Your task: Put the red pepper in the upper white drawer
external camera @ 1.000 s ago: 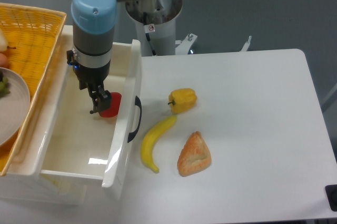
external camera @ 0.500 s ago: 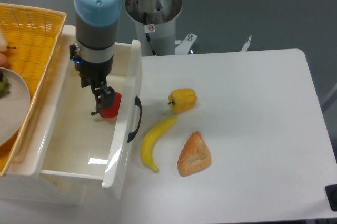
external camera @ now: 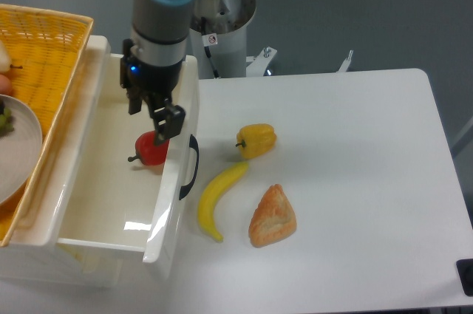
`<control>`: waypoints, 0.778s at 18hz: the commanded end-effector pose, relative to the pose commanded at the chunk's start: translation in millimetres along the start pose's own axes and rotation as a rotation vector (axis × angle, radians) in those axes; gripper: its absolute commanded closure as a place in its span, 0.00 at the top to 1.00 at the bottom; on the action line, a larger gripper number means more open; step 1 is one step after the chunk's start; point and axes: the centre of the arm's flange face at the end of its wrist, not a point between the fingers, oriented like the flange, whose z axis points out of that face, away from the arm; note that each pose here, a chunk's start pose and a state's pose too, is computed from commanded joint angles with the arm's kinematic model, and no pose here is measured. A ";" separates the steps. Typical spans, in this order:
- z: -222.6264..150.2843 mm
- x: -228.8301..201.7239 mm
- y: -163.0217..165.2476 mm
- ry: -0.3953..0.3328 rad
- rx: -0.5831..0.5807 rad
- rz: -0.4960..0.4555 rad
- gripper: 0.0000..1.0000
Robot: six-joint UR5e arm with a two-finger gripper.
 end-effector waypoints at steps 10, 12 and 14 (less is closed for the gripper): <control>-8.6 -22.2 35.8 -0.077 -0.125 -0.077 1.00; -5.4 -29.1 43.8 -0.094 -0.176 -0.086 1.00; 3.5 -36.6 50.2 -0.106 -0.240 -0.088 1.00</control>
